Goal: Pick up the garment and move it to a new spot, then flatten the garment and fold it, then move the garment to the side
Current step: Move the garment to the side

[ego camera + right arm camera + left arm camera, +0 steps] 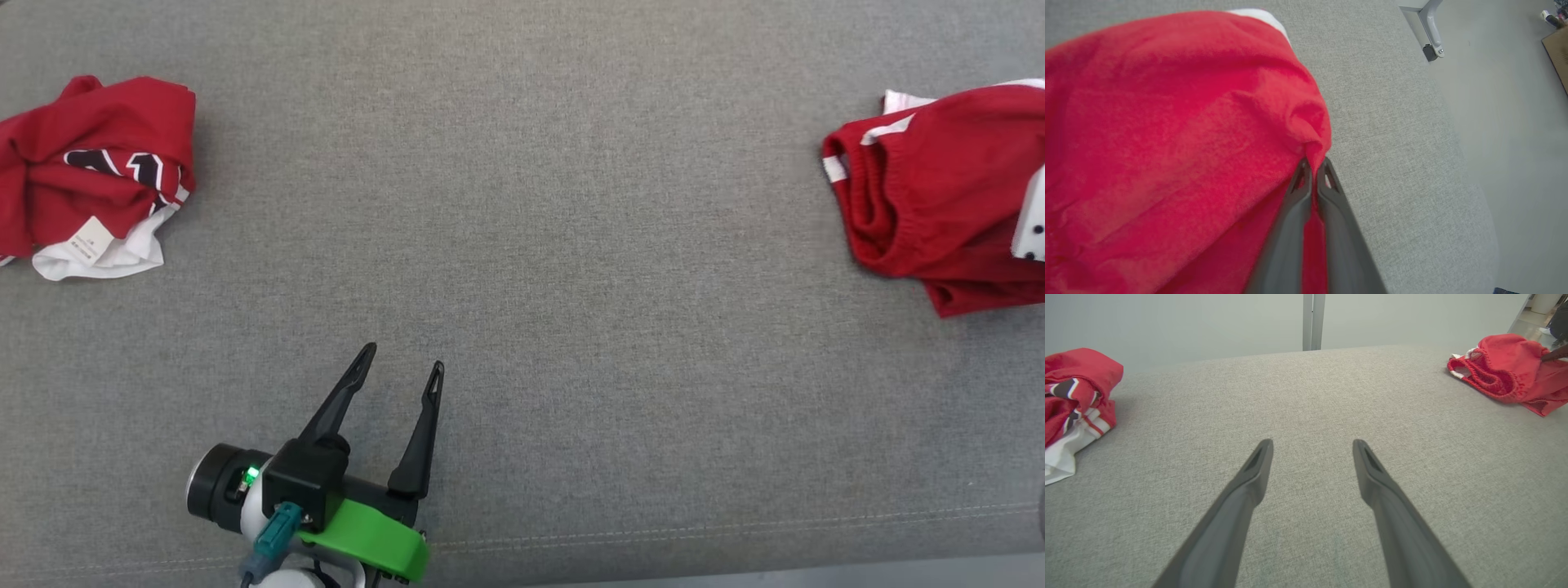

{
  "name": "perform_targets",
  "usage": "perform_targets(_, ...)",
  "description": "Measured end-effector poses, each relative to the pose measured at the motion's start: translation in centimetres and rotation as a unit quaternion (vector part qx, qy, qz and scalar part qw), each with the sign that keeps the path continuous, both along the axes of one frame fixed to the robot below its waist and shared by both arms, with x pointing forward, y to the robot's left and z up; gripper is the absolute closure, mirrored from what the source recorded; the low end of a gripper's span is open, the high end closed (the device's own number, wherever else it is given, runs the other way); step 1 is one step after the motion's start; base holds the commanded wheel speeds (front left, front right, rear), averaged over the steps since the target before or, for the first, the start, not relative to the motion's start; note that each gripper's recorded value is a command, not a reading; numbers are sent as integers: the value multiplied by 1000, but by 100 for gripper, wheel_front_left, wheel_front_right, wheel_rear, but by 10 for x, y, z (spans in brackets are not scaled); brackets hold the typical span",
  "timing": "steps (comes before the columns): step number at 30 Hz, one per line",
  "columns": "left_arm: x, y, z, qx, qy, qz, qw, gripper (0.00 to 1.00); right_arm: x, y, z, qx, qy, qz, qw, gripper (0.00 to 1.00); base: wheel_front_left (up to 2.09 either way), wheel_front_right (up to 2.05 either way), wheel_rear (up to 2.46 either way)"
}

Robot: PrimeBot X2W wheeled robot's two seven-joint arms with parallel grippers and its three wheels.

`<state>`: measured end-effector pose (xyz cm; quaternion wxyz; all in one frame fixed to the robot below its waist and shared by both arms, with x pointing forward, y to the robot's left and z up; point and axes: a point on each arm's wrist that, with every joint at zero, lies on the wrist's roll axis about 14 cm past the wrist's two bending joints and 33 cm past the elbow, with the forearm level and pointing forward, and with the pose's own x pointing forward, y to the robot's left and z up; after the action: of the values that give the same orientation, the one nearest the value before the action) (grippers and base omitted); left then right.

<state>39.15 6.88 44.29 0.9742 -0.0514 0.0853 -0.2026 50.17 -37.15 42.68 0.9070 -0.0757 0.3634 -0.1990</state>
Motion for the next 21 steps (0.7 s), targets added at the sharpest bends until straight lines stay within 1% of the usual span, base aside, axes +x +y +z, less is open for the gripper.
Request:
perform_targets(3, 5, 0, -4, 3, 6, -3, 1000, 0, 0, -20, -2, -27, 8, -5, 1000, 100, 0, 0, 0)
perform_targets(9, 11, 7, -14, 16, 19, 1, 1000, 0, 7, -51, 0, -80, 0, -8, 997, 100, 0, 0, 0)
perform_targets(11, 13, 11, -18, 20, 24, 6, 999, 0, 7, -62, 0, -85, -4, -23, 996, 100, 0, 0, 0)
perform_targets(15, 15, 14, -25, 22, 32, 9, 999, 0, 6, -73, -4, -93, 2, -37, 995, 99, 0, 0, 0)
perform_targets(16, 16, 15, -28, 23, 35, 10, 999, 0, 7, -74, -5, -101, -1, -36, 994, 31, 0, 0, 0)
perform_targets(17, 16, 15, -30, 24, 39, 10, 999, 0, 10, -74, -4, -109, -10, -31, 994, 0, 0, 0, 0)
perform_targets(21, 15, 15, -37, 23, 48, 11, 999, 0, 23, -61, -9, -123, -27, 2, 992, 0, 0, 0, 0)
